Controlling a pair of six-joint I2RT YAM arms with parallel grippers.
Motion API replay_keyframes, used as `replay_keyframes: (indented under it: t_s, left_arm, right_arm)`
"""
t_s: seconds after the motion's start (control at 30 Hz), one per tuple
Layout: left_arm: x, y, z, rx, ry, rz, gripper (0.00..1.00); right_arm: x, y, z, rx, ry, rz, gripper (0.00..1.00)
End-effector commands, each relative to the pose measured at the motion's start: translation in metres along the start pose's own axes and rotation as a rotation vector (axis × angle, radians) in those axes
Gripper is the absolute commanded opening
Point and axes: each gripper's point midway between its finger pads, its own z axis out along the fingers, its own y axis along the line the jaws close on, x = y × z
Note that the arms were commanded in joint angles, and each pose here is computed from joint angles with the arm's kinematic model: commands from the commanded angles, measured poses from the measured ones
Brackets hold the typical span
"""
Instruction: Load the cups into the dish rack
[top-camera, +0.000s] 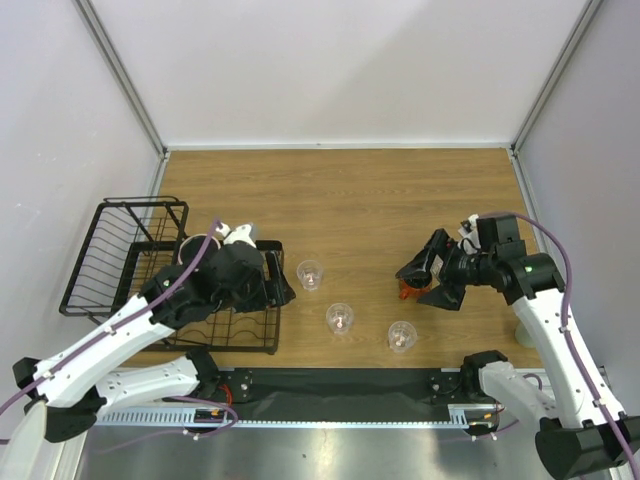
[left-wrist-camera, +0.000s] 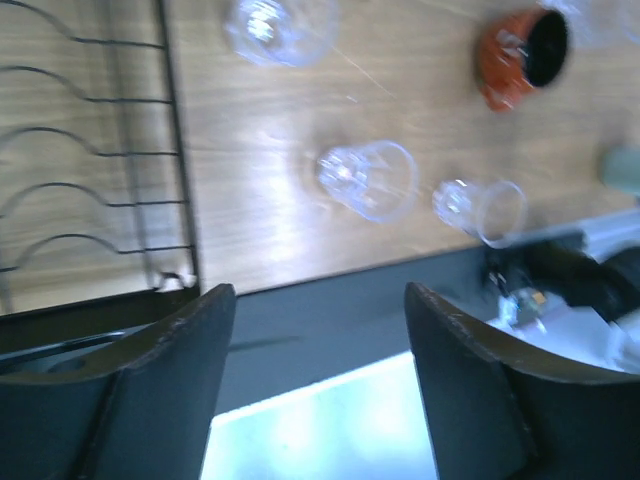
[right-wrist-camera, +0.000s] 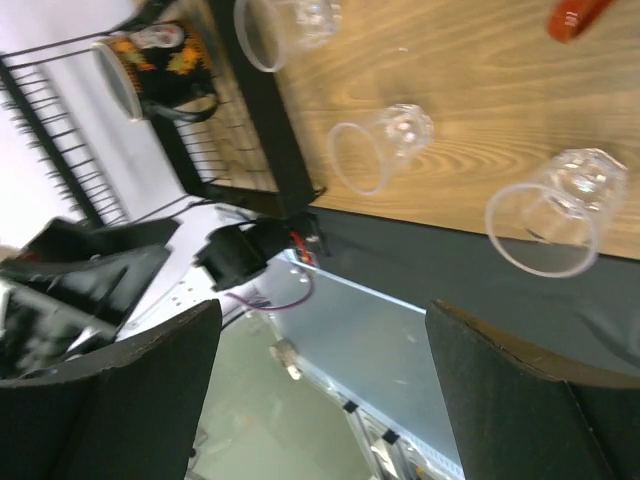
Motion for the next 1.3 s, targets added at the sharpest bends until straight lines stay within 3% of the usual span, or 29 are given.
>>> replay_keyframes:
  t_s: [0.0,0.17,0.3,0.43,0.6,0.7,0.77,0.9,1.27]
  left_arm:
    - [0.010,-0.030,-0.005,0.156,0.061,-0.008,0.73]
    - [-0.016,-0.066,-0.004,0.239,-0.035,-0.009,0.70]
    - [-0.038,-0.113,0.004,0.334,-0.087,0.109,0.67]
    - [-0.041,-0.147,0.025,0.381,-0.056,0.252,0.68]
    - [-0.050,-0.188,0.053,0.415,-0.038,0.338,0.72]
    - [-0.048,-0.209,0.088,0.439,-0.024,0.423,0.73]
    - [-0.036,-0.213,0.122,0.409,0.035,0.465,0.73]
    - [-0.029,-0.231,0.155,0.414,0.088,0.486,0.61]
    - [0.002,-0.221,0.230,0.285,0.138,0.413,0.65]
  right_arm:
    - [-0.003,-0.018,0.004,0.113,-0.030,0.004,0.90]
    - [-0.016,-0.040,0.005,0.241,-0.072,-0.053,0.91]
    - [-0.020,-0.051,0.005,0.276,-0.125,-0.051,0.91]
    - [-0.027,-0.076,-0.002,0.362,-0.212,-0.083,0.91]
    - [-0.022,-0.100,-0.009,0.443,-0.199,-0.115,0.94]
    - [-0.014,-0.097,-0.007,0.391,-0.185,-0.116,0.95]
    - [-0.008,-0.096,-0.007,0.365,-0.186,-0.096,0.95]
    - [0.001,-0.090,-0.014,0.317,-0.177,-0.128,0.96]
    - [0.023,-0.095,-0.053,0.379,-0.217,-0.131,0.97]
